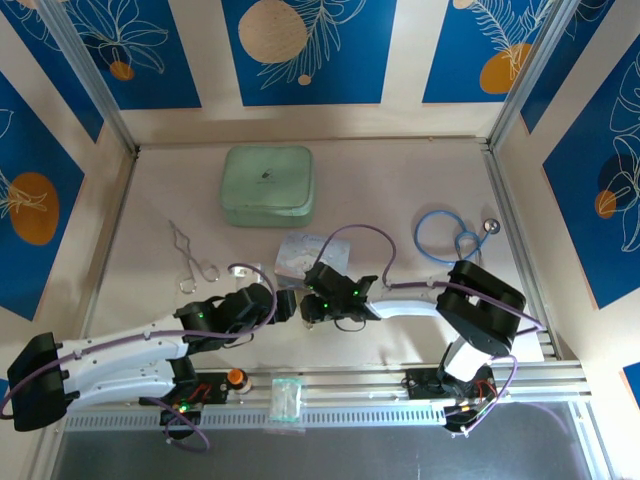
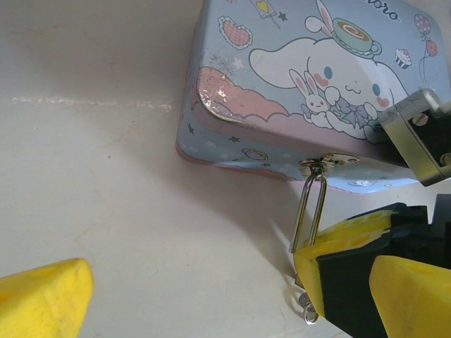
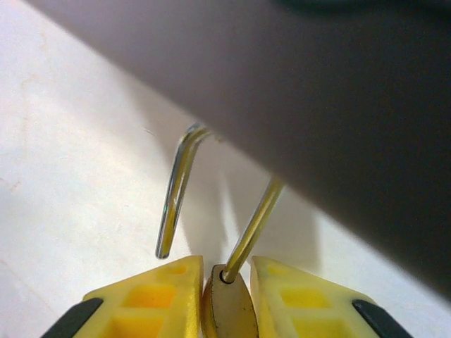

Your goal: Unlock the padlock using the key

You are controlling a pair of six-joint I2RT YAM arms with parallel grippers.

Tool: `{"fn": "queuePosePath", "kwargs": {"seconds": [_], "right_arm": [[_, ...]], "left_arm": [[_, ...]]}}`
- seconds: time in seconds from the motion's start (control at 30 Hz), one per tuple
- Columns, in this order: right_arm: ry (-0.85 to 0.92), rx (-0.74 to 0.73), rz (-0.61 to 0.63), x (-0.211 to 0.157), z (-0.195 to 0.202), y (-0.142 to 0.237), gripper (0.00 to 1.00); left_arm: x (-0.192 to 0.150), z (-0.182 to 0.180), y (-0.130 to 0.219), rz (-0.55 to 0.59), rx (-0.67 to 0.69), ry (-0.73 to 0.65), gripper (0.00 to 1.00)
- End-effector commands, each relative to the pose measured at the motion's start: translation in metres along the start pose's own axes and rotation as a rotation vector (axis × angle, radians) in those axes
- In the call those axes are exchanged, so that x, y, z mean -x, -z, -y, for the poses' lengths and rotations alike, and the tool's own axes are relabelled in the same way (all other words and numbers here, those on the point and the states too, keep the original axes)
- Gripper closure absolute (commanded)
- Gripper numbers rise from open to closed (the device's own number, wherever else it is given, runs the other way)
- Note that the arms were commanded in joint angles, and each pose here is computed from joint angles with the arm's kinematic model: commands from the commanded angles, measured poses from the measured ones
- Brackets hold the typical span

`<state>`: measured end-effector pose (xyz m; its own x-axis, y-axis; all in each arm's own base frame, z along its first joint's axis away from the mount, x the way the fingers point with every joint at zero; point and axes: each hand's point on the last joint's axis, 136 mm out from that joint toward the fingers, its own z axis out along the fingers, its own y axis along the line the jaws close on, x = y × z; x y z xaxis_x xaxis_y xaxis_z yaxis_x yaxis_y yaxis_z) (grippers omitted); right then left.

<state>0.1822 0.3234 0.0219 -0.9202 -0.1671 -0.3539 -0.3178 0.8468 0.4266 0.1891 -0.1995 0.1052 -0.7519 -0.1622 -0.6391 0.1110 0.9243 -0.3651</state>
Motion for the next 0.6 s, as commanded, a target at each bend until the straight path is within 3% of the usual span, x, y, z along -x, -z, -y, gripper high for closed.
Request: {"fn": "queuePosePath", "kwargs": {"seconds": [0.0,0.1,0.27,0.57], "right_arm": [[-0.079,0.012,-0.074,-0.023,0.017,0.002,0.79],[-0.122,0.03,-0.075,-0.026,0.026,0.006,0.8],[-0.167,0.078,-0.067,-0.03,0.038,0.016,0.83],[-0.247,0.083,-0.056,-0.038,0.074,0.038,0.83]], "left_arm": [[0.015,0.002,0.005,0.054,-0.001,-0.02,0.0],[0.027,0.008,0.009,0.078,0.001,-0.1,0.0],[0.044,0.035,0.01,0.091,-0.033,-0.381,0.0],[0.05,0.067,-0.027,-0.017,0.049,-0.832,0.0]]}}
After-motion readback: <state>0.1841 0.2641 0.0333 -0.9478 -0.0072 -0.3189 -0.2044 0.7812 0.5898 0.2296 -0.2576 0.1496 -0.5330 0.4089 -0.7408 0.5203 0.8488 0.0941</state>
